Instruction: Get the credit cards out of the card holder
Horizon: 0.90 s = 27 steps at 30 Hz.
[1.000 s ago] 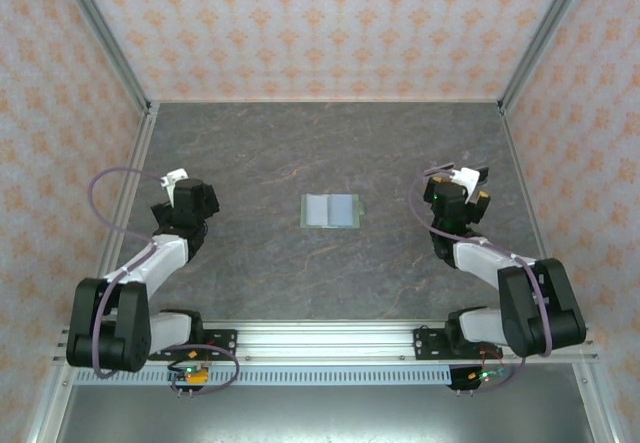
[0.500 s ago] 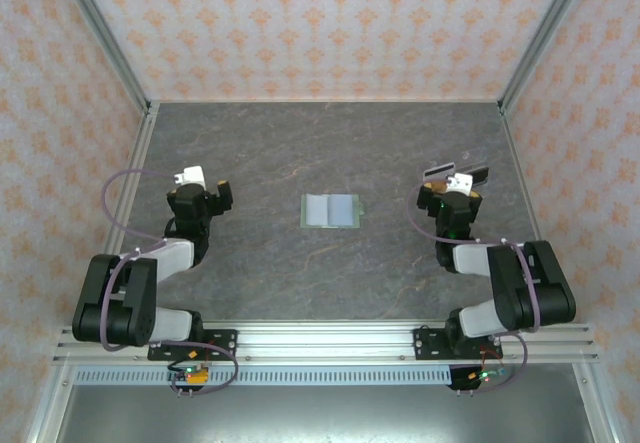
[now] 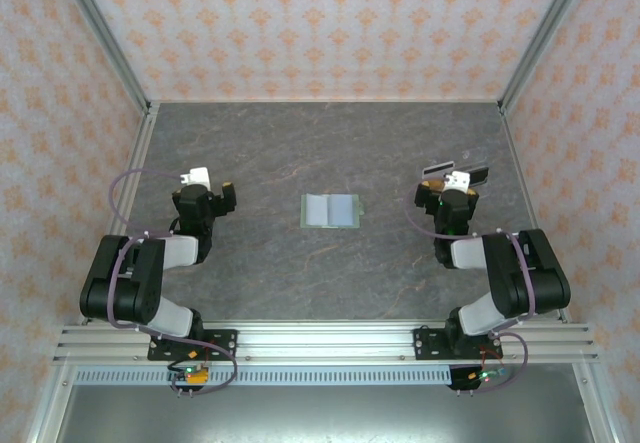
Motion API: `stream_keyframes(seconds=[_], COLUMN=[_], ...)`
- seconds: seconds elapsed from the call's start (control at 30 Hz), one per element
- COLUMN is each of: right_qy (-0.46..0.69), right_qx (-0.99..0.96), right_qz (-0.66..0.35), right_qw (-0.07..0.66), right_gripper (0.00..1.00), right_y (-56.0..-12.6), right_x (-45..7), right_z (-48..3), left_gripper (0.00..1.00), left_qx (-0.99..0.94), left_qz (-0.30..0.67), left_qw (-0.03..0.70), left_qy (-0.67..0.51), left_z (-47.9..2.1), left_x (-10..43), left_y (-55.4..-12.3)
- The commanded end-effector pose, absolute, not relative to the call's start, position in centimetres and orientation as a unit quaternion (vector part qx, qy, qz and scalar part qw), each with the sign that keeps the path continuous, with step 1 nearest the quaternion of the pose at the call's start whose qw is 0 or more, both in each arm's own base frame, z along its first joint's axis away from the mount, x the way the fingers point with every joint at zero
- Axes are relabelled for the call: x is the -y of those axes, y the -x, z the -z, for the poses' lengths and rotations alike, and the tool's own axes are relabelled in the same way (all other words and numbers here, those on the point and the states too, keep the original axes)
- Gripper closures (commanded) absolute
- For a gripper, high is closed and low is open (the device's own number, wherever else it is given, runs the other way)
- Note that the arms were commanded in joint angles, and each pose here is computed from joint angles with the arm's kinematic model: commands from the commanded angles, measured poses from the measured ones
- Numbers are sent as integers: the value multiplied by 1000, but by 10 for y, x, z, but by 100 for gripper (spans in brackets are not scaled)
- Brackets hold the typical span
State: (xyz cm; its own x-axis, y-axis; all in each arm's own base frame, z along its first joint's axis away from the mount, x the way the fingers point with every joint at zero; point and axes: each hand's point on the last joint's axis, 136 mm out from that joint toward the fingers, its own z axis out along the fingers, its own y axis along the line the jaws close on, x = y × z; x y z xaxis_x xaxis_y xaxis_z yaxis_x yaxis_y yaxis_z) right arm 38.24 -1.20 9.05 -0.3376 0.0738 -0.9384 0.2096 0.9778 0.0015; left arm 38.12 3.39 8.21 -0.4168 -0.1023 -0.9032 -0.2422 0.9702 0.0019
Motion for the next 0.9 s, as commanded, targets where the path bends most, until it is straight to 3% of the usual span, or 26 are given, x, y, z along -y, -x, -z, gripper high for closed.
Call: stream_keyframes(seconds=[0.0, 0.87], right_qy=[-92, -108], right_qx=[-821, -826], right_qz=[48, 39], right_qw=[561, 552], right_gripper=[1, 1], right_y=[-391, -393], right_x=[14, 22], right_z=[-91, -89], left_gripper=[0, 0], left_qx=[-828, -827], left_qz=[-87, -93], left_qw=[547, 548], left_qy=[88, 86], left_z=[-95, -96], left_x=[-31, -31], left_y=[-391, -391])
